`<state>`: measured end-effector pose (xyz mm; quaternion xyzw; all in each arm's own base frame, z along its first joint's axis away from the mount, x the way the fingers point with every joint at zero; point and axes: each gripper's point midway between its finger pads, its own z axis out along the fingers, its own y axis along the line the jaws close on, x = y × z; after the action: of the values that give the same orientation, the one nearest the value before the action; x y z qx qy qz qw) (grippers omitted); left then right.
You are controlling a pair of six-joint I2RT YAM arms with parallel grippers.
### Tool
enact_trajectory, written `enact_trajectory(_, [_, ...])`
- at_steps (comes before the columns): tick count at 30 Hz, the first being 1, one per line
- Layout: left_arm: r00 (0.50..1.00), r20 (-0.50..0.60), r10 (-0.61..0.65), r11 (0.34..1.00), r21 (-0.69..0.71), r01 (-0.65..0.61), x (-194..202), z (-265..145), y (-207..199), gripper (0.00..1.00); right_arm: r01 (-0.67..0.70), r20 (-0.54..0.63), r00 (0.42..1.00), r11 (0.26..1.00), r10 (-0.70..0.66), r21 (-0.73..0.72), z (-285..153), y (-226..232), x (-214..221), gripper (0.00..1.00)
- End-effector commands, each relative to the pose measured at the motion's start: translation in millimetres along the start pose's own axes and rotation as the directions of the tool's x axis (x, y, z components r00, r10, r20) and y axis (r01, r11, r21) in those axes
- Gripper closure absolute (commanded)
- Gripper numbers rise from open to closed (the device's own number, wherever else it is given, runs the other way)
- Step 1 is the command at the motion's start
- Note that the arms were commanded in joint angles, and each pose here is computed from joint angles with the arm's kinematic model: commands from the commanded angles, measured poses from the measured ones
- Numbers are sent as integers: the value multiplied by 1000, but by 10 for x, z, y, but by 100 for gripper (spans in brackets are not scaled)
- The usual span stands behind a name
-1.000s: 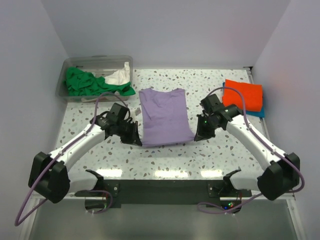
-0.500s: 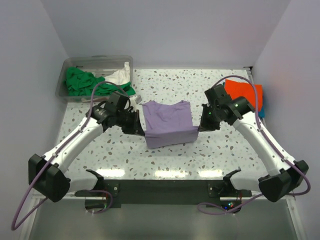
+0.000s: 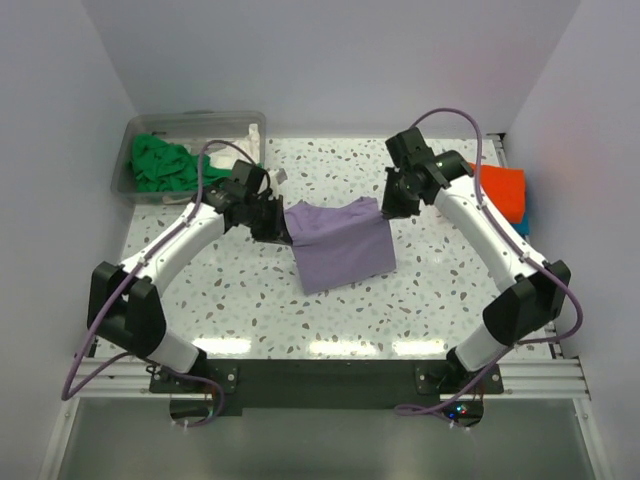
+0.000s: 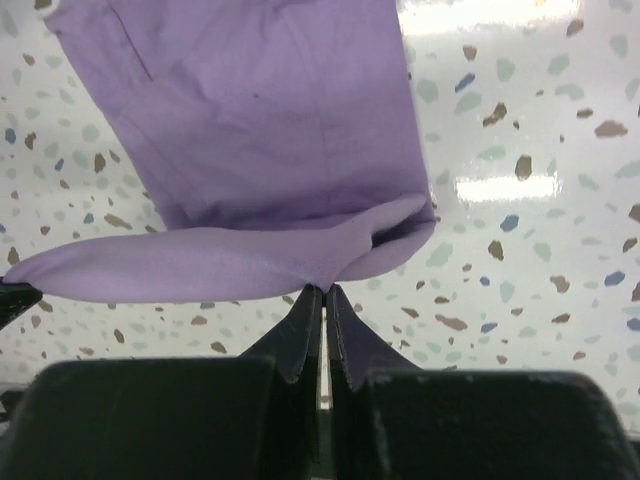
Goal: Fold and stack the t-shirts
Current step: Fold the tshirt
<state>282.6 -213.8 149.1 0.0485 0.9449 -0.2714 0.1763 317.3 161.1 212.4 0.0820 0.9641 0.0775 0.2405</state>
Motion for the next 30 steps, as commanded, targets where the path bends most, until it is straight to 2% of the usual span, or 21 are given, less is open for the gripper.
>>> enact_trajectory(1, [994,107,31,1000,1,-31,-429,2,34,100,24,108,994,1000,-26,21,26,28,-383,100])
enact_trajectory(5, [990,137,27,999,15,-29,-668,76,85,100,42,124,991,999,-45,28,231,117,-589,100])
enact_trajectory(13, [993,115,2,1000,17,-4,-910,349,325,100,63,161,984,996,-72,61,615,252,-989,100])
enact_trajectory(19, [993,118,-9,999,37,4,-1078,526,453,100,84,132,987,992,-95,90,936,280,-1058,100])
enact_trajectory(30, [994,105,-22,1000,4,21,-1229,764,686,100,107,101,988,988,-118,114,1265,281,-1086,100])
